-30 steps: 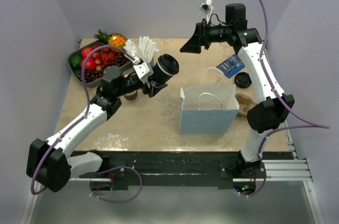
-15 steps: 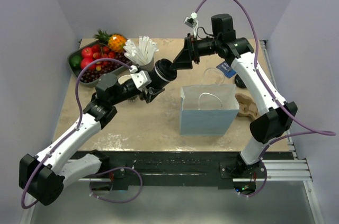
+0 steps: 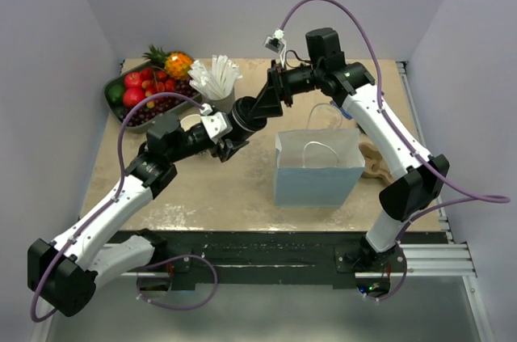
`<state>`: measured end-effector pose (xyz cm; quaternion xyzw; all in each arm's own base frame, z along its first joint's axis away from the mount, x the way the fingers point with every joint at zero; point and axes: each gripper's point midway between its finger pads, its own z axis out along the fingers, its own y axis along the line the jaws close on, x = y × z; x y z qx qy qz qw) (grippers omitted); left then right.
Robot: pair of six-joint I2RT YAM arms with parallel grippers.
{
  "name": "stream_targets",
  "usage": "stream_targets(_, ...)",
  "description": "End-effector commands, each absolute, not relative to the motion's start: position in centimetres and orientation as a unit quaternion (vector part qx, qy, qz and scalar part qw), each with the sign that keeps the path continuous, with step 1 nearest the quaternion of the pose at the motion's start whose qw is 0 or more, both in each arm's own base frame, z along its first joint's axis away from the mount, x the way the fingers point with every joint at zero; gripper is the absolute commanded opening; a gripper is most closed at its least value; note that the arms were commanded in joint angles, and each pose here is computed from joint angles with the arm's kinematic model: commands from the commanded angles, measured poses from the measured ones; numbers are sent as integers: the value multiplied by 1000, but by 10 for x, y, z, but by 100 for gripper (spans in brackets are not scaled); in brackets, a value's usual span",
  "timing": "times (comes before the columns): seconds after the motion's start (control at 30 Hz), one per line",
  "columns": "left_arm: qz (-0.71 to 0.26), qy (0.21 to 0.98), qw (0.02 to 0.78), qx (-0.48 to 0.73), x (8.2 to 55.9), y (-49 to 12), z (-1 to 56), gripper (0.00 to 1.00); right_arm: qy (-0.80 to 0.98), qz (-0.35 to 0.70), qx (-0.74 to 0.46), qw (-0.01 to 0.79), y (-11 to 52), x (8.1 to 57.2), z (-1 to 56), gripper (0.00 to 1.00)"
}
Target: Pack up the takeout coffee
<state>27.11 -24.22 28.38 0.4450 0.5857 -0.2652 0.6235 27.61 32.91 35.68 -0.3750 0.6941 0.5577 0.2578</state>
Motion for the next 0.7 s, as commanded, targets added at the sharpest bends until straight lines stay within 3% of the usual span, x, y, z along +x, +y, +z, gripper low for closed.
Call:
stream_targets(0.0, -254, 562, 646, 450, 274, -244, 298, 52, 687, 536, -396, 290, 327, 267, 371, 99)
stream_targets(0.17, -245, 568, 642, 452, 279, -244, 292, 53, 691, 532, -401, 281, 328, 265, 363, 99)
stream_targets(0.3, -243, 566, 646, 451, 280, -244, 287, 60, 702, 530, -401, 256, 333, 259, 349, 98)
stream_targets(0.47, -236, 581, 640, 445, 281, -241, 266, 68, 736, 481, -404, 253, 345, 258, 316, 85)
stream_targets(0.67, -242, 629, 601, 431, 273, -232, 225, 70, 776, 434, -398, 226, 364, 263, 271, 81)
